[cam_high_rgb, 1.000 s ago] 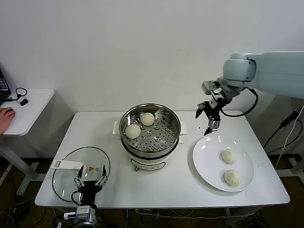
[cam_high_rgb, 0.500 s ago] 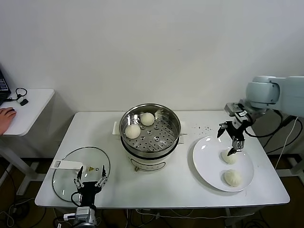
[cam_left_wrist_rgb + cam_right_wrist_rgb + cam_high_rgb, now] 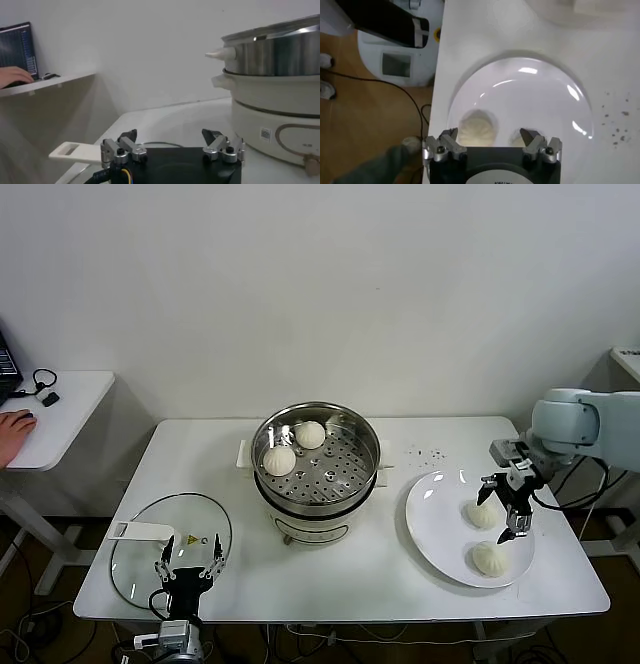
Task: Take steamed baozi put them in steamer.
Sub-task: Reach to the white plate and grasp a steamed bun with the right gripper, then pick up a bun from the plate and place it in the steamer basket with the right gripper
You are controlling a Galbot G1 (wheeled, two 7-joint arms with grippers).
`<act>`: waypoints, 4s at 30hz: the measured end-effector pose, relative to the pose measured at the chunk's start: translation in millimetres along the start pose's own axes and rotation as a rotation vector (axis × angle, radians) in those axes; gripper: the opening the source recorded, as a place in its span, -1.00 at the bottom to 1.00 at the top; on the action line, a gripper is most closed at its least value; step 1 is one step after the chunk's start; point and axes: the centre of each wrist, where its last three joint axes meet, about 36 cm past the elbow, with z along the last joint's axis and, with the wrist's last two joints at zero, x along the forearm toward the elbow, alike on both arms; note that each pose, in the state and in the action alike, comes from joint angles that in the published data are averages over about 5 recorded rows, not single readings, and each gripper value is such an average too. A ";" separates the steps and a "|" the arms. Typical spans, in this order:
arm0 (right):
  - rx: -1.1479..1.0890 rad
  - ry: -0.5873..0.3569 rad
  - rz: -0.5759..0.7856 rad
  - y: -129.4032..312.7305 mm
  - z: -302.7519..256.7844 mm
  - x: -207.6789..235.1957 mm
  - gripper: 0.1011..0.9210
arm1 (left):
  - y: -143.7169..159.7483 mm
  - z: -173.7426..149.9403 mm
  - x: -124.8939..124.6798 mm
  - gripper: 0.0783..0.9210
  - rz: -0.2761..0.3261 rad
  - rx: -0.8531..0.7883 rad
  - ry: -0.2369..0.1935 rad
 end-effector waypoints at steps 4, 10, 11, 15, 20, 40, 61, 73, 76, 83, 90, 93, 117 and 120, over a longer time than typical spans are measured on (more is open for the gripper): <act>-0.016 -0.001 -0.006 4.9 6.4 -14.4 0.76 | 0.8 1.1 0.0 0.77 -0.002 -0.001 0.001; -0.034 -0.006 -0.011 11.3 15.7 -33.5 0.76 | 1.5 3.1 0.1 0.77 -0.005 -0.002 0.003; -0.037 -0.007 -0.012 11.9 17.1 -36.2 0.76 | 1.3 3.5 0.2 0.77 -0.004 -0.002 0.004; -0.042 -0.005 -0.012 12.1 21.0 -45.6 0.76 | -0.4 5.1 0.2 0.77 0.000 -0.003 0.005; -0.046 0.002 -0.011 10.0 25.4 -56.2 0.76 | -1.1 7.2 -0.2 0.77 0.001 -0.005 0.008; -0.042 0.038 -0.041 -1.3 29.0 -95.5 0.76 | 0.5 12.7 -2.3 0.77 -0.004 -0.005 0.014; -0.031 0.053 -0.035 0.4 27.3 -106.5 0.63 | -1.1 11.5 -2.3 0.77 -0.001 -0.002 0.011; -0.030 0.052 -0.027 0.4 26.4 -104.8 -0.05 | -0.9 10.3 -2.4 0.77 -0.001 -0.002 0.006; -0.026 0.049 -0.024 0.0 25.2 -101.8 -0.06 | -0.8 9.8 -2.5 0.77 -0.001 -0.002 0.005; 0.003 0.036 -0.006 -8.3 15.3 -76.9 -0.06 | -1.8 8.5 -3.7 0.77 0.002 -0.003 0.002; 0.060 0.030 0.035 -24.7 -2.4 -26.8 -0.06 | -5.3 7.1 -4.3 0.77 0.013 -0.005 -0.002; 0.094 0.024 0.067 -34.0 -14.0 1.0 -0.05 | -5.6 6.0 -4.4 0.77 0.014 -0.005 -0.003; 0.743 -0.026 0.267 -74.4 -154.2 160.7 -0.13 | -9.2 6.9 -4.2 0.77 0.025 -0.016 0.001; 0.861 -0.025 0.268 -76.3 -175.0 163.8 -0.13 | -9.6 7.3 -4.2 0.77 0.026 -0.017 0.002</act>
